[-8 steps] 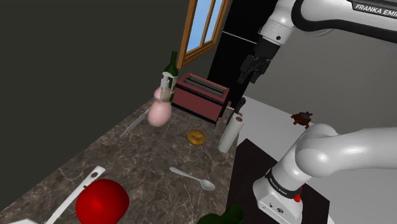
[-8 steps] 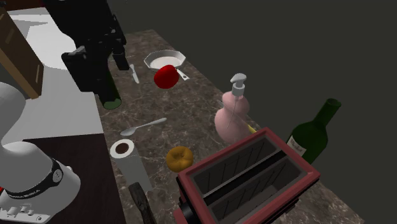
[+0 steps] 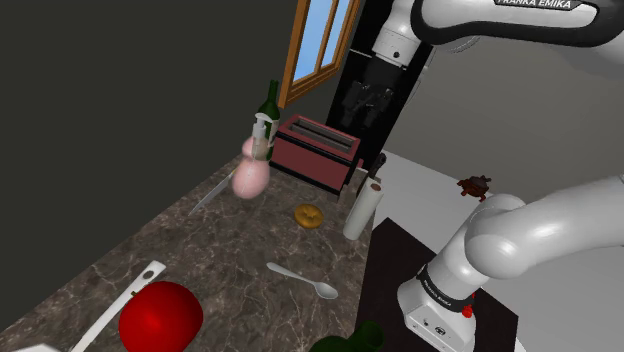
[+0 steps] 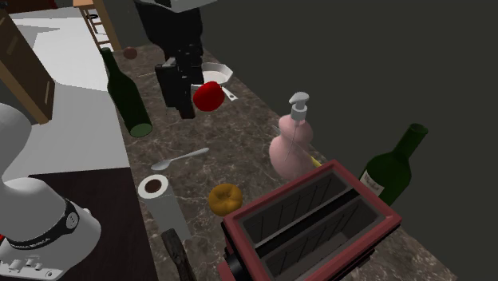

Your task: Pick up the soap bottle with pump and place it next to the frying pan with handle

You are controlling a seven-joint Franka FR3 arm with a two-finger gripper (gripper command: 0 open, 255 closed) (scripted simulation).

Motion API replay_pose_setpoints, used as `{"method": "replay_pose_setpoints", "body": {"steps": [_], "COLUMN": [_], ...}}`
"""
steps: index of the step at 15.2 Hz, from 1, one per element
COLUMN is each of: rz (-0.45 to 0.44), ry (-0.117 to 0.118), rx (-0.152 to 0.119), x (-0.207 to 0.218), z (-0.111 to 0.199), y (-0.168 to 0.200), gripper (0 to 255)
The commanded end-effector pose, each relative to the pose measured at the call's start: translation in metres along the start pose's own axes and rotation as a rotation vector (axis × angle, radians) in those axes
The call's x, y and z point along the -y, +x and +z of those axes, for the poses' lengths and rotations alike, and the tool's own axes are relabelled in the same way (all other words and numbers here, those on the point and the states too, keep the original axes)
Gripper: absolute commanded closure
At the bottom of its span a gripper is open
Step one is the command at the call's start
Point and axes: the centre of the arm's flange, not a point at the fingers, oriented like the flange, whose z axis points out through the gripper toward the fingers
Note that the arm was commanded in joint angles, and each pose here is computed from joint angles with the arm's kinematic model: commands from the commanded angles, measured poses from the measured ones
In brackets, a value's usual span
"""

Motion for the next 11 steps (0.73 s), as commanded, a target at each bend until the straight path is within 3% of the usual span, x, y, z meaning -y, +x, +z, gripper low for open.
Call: {"method": "replay_pose_setpoints", "body": {"steps": [1, 11], "rz": [0.005, 0.028], "ry": [0.003, 0.016], "rx": [0.006, 0.036], "x": [0.012, 0.074], "z": [0.008, 0.049], "y": [0.025, 0.138], "gripper": [0, 0]}}
